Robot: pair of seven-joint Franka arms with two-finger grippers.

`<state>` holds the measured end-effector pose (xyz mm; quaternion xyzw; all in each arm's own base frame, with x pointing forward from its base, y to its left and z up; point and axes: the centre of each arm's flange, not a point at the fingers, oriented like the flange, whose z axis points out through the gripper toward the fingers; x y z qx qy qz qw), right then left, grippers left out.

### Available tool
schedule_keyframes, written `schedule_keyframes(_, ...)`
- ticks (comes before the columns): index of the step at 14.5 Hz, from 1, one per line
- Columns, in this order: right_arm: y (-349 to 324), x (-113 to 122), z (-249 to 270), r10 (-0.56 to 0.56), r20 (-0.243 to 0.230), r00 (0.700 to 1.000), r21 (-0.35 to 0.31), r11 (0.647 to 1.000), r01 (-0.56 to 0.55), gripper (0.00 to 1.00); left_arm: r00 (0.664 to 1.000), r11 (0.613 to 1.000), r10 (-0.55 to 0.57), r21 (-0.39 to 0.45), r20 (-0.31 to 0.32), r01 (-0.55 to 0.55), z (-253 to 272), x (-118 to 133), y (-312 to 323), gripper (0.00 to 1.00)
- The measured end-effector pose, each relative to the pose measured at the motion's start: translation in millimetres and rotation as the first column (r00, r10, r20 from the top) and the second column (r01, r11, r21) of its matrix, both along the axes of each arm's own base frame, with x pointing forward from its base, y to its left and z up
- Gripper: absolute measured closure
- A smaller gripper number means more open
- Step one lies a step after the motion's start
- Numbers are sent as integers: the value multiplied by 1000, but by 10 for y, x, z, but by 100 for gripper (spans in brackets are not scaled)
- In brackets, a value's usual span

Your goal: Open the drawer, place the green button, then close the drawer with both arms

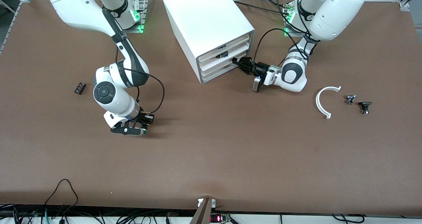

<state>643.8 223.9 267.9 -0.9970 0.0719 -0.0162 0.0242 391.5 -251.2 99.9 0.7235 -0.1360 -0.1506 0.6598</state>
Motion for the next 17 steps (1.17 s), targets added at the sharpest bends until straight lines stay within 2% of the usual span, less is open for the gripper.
schedule_keyframes(5, 520, 77, 842, -120, 10, 993, 15, 993, 120, 59, 999, 1000, 22, 1, 27, -22, -8, 204, 124, 85)
schedule_keyframes(8, 814, 14, 1133, -193, 2, 981, 19, 981, 192, 59, 997, 1000, 14, 4, 70, -14, -20, 460, 206, 85)
schedule_keyframes(13, 1541, -300, 1429, -334, -7, 943, 38, 942, 334, 59, 989, 999, 21, 38, 145, -27, 63, 982, 497, 85)
schedule_keyframes(17, 2066, -526, 1657, -451, -9, 893, 77, 890, 450, 59, 988, 998, 21, 53, 152, -30, 78, 1159, 577, 85)
